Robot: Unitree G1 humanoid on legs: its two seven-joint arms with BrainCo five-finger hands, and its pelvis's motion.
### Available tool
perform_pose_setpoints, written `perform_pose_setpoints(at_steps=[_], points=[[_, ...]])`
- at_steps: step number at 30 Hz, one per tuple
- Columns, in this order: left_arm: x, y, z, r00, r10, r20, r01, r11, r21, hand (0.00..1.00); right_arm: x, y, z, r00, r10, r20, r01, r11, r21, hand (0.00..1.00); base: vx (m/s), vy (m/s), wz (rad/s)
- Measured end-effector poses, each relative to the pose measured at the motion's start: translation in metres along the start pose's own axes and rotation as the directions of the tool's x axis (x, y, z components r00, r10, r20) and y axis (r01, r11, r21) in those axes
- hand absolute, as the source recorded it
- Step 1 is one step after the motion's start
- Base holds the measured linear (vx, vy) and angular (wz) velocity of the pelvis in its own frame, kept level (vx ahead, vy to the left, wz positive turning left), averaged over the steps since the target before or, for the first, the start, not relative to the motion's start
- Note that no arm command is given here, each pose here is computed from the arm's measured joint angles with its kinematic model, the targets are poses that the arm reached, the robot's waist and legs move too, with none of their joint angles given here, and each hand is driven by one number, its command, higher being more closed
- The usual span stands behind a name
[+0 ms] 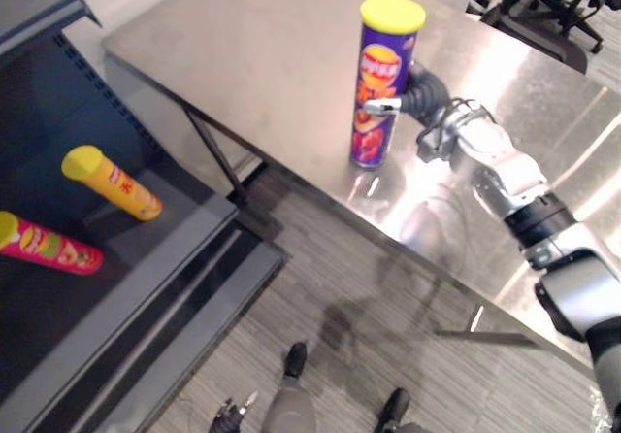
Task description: Put the gum and the chips on the shelf.
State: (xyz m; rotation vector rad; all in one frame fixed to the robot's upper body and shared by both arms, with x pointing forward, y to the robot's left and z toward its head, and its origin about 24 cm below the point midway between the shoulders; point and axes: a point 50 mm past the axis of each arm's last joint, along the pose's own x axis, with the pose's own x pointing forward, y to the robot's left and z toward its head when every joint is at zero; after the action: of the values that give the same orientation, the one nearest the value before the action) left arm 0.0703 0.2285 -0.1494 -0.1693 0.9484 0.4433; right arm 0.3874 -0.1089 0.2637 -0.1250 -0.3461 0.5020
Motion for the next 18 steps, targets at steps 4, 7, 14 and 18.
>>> perform_pose_setpoints(at_steps=[4,7,14,18], points=[[0.0,0.001,-0.002,1.0,0.01,-0.015,-0.01,1.0,-0.015,0.0,-0.02,-0.005,0.015,0.991,-0.029,0.131,0.022,0.998,0.059,1.0,0.01,-0.008,-0.12],[-0.001,0.003,-0.004,1.0,0.02,-0.024,-0.02,1.0,-0.017,0.0,-0.046,-0.008,0.012,0.978,-0.054,0.2,0.035,0.995,0.098,1.0,-0.01,-0.005,-0.09],[-0.002,0.009,-0.01,0.998,0.037,-0.054,-0.036,0.999,0.01,0.0,-0.121,-0.003,-0.023,0.978,-0.113,0.178,0.093,0.989,0.119,1.0,-0.04,0.0,-0.18],[-0.005,0.013,-0.019,0.995,0.052,-0.088,-0.049,0.998,0.037,0.0,-0.164,0.007,-0.034,0.968,-0.183,0.173,0.16,0.977,0.141,1.0,-0.04,-0.007,-0.14]])
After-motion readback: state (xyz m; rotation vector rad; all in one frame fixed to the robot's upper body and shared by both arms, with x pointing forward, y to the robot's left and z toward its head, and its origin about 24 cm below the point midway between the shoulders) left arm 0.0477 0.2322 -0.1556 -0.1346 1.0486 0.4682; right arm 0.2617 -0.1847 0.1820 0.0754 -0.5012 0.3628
